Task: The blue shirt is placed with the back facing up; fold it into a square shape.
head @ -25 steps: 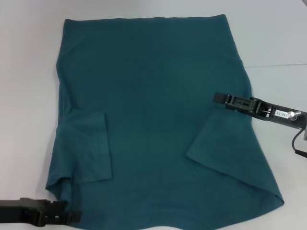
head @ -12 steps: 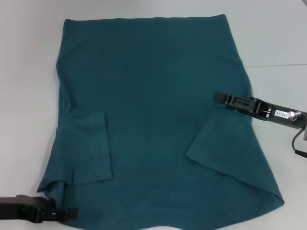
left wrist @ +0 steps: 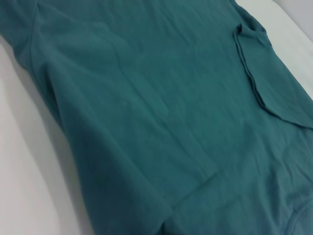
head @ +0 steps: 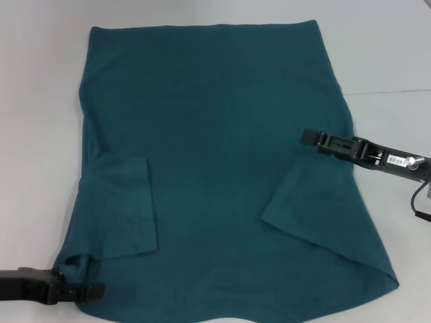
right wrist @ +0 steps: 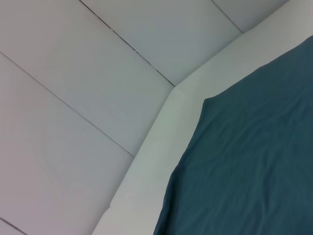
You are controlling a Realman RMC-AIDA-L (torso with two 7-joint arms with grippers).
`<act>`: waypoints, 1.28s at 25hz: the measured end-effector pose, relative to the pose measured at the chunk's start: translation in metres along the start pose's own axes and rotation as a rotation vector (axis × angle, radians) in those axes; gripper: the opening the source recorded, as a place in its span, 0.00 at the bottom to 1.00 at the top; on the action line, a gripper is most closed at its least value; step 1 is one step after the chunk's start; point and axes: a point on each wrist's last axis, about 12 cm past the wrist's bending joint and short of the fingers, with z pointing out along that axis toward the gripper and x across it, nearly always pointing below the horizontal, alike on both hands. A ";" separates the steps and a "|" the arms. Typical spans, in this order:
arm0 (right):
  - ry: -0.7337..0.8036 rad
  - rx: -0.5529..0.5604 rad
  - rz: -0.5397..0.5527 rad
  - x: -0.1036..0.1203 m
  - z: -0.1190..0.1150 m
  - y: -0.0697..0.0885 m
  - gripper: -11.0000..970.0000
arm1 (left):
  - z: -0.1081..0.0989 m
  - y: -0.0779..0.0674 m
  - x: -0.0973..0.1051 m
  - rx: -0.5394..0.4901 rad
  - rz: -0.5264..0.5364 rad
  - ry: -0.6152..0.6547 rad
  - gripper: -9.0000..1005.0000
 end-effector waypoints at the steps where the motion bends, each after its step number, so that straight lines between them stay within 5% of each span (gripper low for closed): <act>1: -0.001 0.000 0.000 0.000 0.000 0.000 0.96 | 0.000 0.000 0.000 -0.002 -0.001 -0.001 0.82; 13: -0.005 0.002 -0.004 -0.002 -0.001 0.000 0.96 | -0.001 0.007 -0.008 -0.063 -0.063 -0.020 0.77; 29: -0.009 0.010 -0.002 0.000 -0.003 -0.002 0.96 | -0.002 0.008 -0.008 -0.076 -0.086 -0.014 0.07; 32: -0.007 0.015 -0.002 0.000 -0.005 -0.003 0.96 | -0.002 0.007 -0.008 -0.066 -0.087 -0.012 0.07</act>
